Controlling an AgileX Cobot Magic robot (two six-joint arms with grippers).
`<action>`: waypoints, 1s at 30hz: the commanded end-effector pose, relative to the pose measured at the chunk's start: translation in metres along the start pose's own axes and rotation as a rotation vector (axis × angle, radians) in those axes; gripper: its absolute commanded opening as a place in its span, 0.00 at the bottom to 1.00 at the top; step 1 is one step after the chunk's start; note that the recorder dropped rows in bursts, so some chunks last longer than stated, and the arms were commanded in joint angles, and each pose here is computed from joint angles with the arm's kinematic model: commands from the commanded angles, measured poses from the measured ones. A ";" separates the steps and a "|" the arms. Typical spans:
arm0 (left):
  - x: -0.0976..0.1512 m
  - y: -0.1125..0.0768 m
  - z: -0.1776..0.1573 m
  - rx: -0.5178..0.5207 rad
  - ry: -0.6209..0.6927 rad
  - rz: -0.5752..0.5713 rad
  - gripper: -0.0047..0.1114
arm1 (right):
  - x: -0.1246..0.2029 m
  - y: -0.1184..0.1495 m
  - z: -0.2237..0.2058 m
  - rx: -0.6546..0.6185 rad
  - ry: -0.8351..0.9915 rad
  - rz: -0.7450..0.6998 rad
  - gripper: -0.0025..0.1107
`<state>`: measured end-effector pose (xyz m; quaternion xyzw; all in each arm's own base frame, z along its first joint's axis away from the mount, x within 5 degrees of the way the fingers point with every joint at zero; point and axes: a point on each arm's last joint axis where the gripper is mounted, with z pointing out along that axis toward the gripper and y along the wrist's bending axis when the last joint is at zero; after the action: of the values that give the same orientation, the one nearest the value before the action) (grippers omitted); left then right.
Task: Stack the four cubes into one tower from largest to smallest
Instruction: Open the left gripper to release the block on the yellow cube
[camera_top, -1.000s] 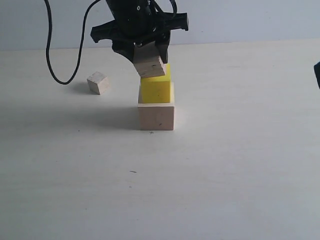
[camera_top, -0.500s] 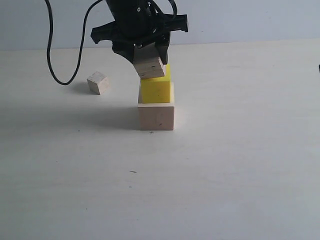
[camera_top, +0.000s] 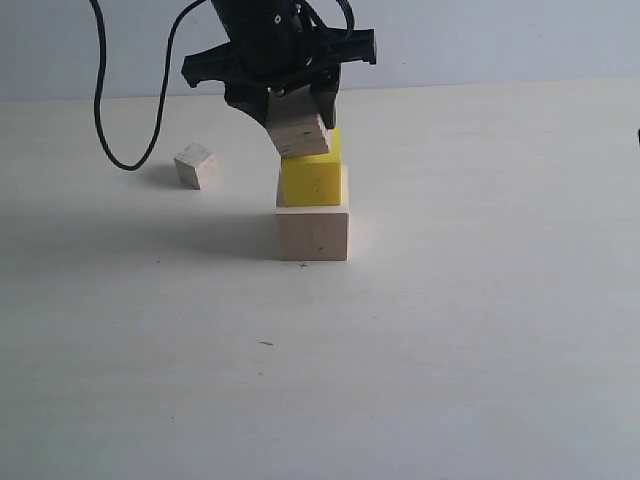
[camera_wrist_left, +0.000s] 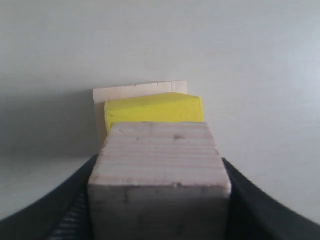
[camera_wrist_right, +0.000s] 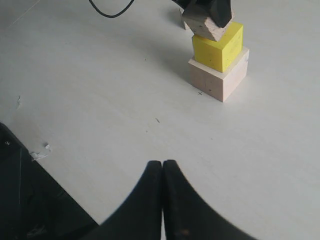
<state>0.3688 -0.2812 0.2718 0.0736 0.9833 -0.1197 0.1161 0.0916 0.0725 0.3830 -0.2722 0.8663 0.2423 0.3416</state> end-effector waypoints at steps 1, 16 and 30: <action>0.000 -0.001 0.001 0.004 0.001 -0.004 0.37 | 0.000 0.001 0.000 -0.007 -0.006 -0.004 0.02; 0.000 -0.001 0.000 0.005 -0.001 0.000 0.67 | 0.000 0.001 0.000 -0.007 -0.006 -0.004 0.02; 0.004 -0.008 -0.018 0.087 -0.002 0.031 0.67 | 0.000 0.001 0.000 -0.007 -0.006 -0.004 0.02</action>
<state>0.3633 -0.2815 0.2846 0.0858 0.9790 -0.1420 0.1188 0.0916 0.0725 0.3830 -0.2722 0.8663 0.2423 0.3416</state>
